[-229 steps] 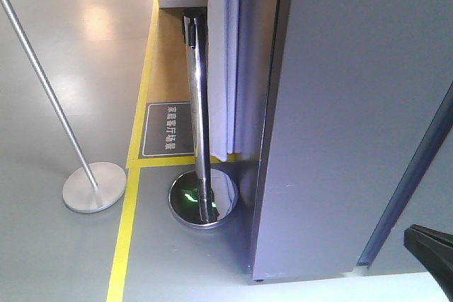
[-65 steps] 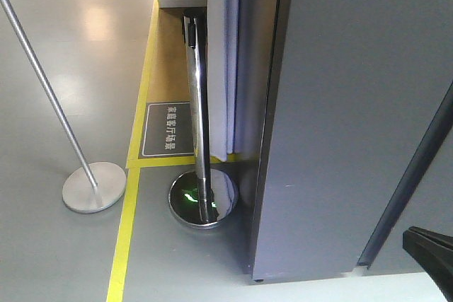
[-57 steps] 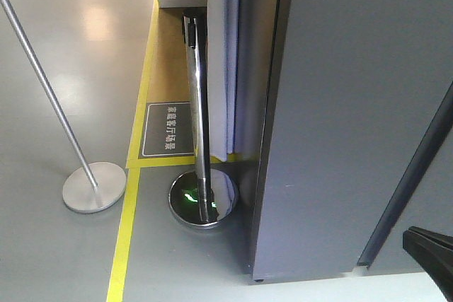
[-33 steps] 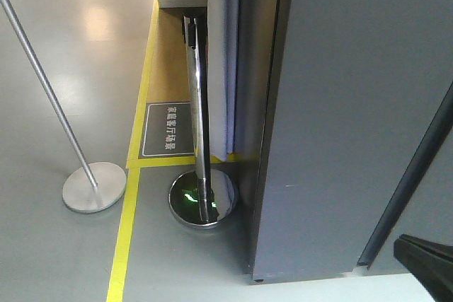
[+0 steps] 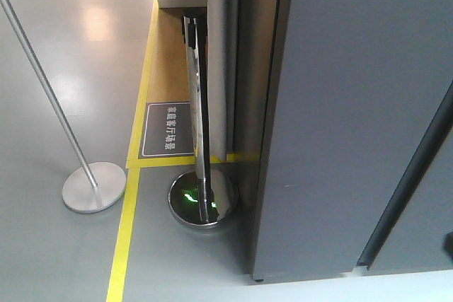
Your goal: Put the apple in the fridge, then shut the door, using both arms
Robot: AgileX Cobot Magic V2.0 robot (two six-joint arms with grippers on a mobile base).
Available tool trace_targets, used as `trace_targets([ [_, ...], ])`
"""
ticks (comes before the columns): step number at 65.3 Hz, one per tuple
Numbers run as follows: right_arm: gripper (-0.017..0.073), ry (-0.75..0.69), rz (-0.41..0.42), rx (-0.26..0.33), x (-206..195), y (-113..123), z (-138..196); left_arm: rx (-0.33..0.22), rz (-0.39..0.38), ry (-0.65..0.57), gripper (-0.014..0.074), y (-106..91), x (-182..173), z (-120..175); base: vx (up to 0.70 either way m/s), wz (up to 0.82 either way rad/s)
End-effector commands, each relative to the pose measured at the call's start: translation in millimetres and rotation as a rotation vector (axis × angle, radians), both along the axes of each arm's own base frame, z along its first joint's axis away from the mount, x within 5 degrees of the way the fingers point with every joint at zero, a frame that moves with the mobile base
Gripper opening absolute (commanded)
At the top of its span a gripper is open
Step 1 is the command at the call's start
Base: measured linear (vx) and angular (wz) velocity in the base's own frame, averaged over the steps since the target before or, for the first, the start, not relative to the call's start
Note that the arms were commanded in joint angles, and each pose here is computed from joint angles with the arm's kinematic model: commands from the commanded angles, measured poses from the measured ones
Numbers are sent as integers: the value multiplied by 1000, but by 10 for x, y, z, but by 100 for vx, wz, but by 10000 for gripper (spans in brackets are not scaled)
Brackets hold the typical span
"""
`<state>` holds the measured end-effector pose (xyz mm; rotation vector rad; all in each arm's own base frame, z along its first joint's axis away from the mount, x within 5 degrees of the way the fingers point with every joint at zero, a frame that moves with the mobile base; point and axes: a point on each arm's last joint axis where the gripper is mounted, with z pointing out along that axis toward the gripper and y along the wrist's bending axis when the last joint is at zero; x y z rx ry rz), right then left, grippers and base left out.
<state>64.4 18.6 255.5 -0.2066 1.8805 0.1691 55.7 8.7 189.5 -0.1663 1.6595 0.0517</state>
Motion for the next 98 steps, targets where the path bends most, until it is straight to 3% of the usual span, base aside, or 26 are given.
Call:
trace_targets([
  [1, -3, -152, -129, 78, 37, -97, -36, -1, -18, -66, -8, -15, 0, 15, 0, 0],
  [8, -3, -221, -174, 111, 7, -137, -254, -1, -18, -66, -8, -15, 0, 15, 0, 0],
  [19, -3, -347, -176, 177, -44, -142, -558, -1, -18, -66, -8, -15, 0, 15, 0, 0],
  [30, -3, -359, -170, 112, -77, -147, -558, -1, -18, -66, -8, -15, 0, 15, 0, 0],
  [48, -3, -411, -158, 55, -80, -144, -519, -1, -18, -66, -8, -15, 0, 15, 0, 0],
  [98, -3, -489, -150, 57, -90, -139, -447, -1, -18, -66, -8, -15, 0, 15, 0, 0],
])
